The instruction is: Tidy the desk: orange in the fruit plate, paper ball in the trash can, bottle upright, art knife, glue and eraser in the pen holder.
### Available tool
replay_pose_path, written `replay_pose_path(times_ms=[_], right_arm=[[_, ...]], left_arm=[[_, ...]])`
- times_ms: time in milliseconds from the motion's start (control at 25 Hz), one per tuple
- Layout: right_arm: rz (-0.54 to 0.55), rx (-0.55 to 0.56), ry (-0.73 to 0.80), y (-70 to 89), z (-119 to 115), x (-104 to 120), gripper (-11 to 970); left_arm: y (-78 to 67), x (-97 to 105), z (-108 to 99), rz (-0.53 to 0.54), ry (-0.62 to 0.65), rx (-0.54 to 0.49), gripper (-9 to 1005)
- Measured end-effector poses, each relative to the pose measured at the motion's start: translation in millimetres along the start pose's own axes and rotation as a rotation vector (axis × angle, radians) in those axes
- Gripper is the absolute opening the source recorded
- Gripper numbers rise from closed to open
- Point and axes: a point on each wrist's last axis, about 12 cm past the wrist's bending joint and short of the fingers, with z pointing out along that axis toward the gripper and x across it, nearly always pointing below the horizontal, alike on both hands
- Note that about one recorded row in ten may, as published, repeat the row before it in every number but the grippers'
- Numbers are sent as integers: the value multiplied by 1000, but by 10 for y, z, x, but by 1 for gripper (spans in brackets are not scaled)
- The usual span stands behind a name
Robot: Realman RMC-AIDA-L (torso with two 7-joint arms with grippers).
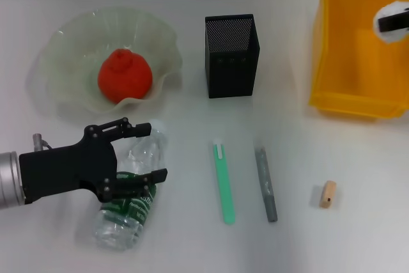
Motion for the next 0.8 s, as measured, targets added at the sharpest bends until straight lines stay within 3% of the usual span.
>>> replay_pose_path(times_ms=[120,280,520,680,800], right_arm=[[3,-36,-10,7,154,19,474],[-1,-56,-26,33,164,21,517],[-26,-182,-153,36,9,184,754],[-139,-331,-308,66,-102,451,824],[-250,-449,-456,96,-84,790,842]], left_arm=[[8,-7,-10,-19,-7,-8,837],[49,-58,-22,-80,-6,-8,837],[129,-177,-58,-161,12,-20,838],[164,-295,-92,-221,47,-28,837],[155,-376,-84,-244,80,-41,837]])
